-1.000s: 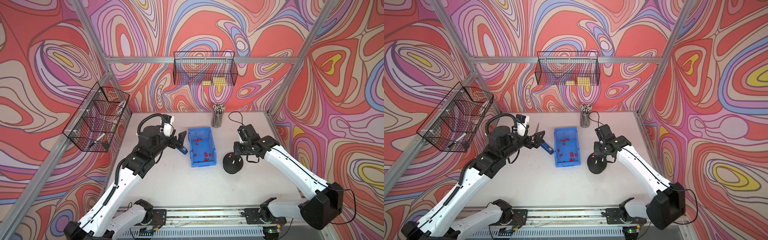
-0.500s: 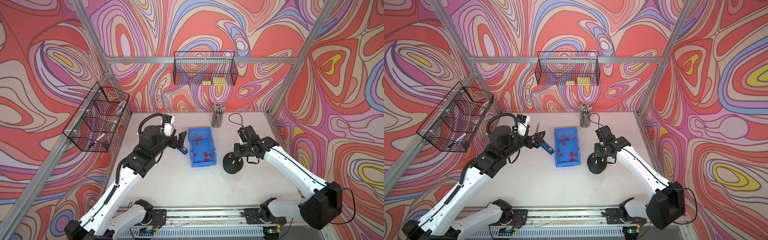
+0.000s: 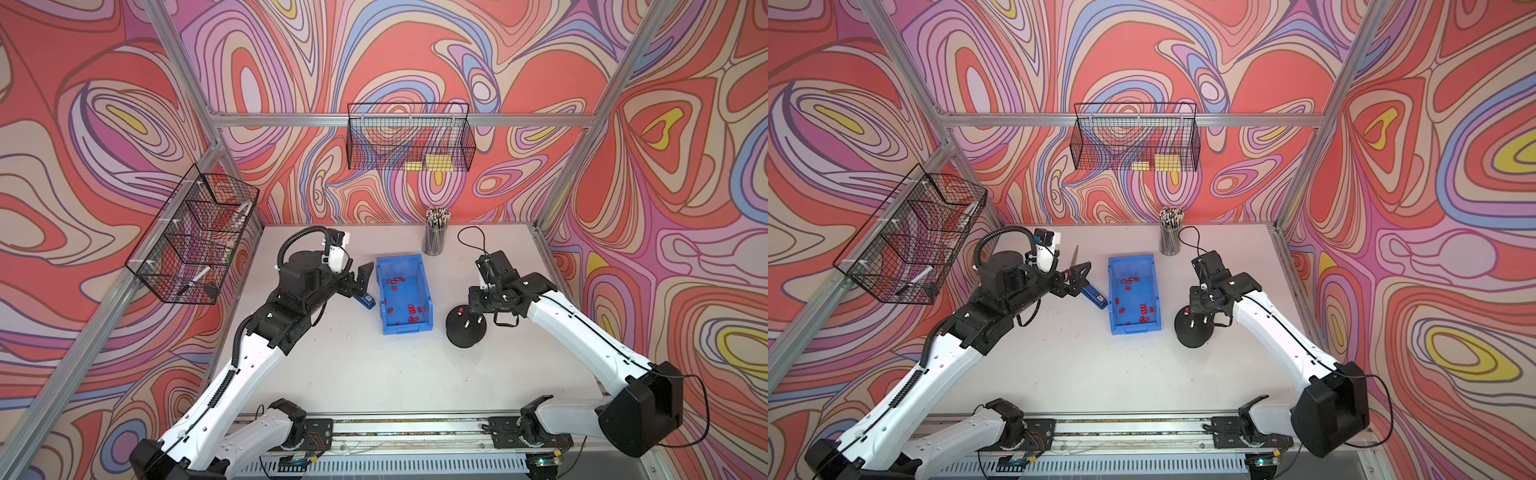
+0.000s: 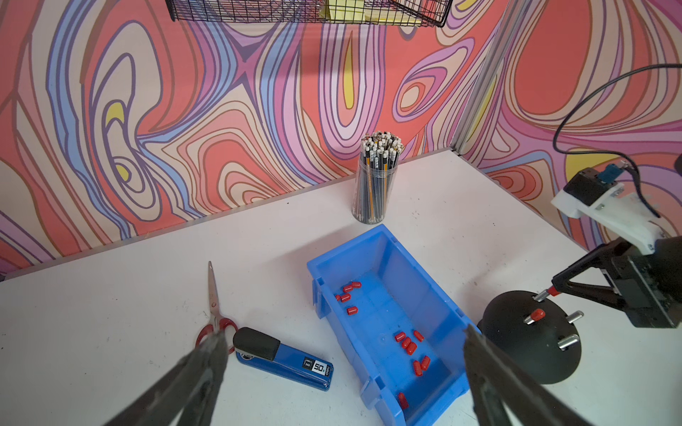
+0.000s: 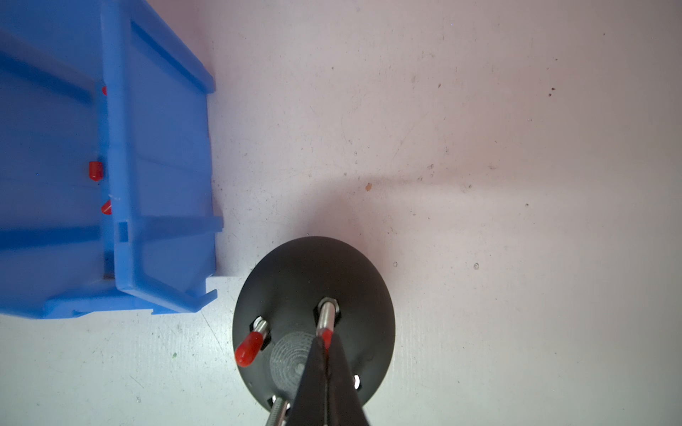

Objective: Cover the protruding screws with screw protection sleeves
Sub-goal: Attach the screw protection sleeve to the screw.

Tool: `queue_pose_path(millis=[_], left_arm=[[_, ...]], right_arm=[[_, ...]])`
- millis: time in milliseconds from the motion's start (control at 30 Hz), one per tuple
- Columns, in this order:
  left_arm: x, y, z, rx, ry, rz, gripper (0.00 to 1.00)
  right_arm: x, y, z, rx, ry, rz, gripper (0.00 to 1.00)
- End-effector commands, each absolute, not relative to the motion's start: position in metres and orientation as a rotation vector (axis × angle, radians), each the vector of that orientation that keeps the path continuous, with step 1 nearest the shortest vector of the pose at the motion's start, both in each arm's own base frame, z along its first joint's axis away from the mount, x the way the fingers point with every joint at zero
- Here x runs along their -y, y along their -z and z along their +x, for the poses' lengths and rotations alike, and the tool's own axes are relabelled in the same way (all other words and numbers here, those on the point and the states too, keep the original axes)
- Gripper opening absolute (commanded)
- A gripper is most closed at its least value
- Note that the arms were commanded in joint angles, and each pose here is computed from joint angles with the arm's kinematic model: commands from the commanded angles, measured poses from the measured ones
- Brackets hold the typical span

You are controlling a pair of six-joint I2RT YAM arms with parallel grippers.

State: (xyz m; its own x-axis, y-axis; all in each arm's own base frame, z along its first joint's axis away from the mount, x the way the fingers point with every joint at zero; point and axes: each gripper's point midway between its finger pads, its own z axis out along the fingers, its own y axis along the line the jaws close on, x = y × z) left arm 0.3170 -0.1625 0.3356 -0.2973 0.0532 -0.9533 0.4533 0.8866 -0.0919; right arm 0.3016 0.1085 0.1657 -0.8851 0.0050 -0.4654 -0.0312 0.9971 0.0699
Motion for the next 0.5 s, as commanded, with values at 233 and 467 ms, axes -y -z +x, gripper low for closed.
queue_pose_path(millis=[233, 467], left_arm=[[0.1606, -0.3477, 0.3165, -1.824, 0.404, 0.38, 0.99], [0.161, -0.3469, 0.3169, -1.826, 0.404, 0.38, 0.99]], right_arm=[[-0.1082, -0.1573, 0.3039, -2.67, -0.115, -0.017, 0.0], [-0.1104, -0.1549, 0.3029, -2.674, -0.151, -0.01, 0.0]])
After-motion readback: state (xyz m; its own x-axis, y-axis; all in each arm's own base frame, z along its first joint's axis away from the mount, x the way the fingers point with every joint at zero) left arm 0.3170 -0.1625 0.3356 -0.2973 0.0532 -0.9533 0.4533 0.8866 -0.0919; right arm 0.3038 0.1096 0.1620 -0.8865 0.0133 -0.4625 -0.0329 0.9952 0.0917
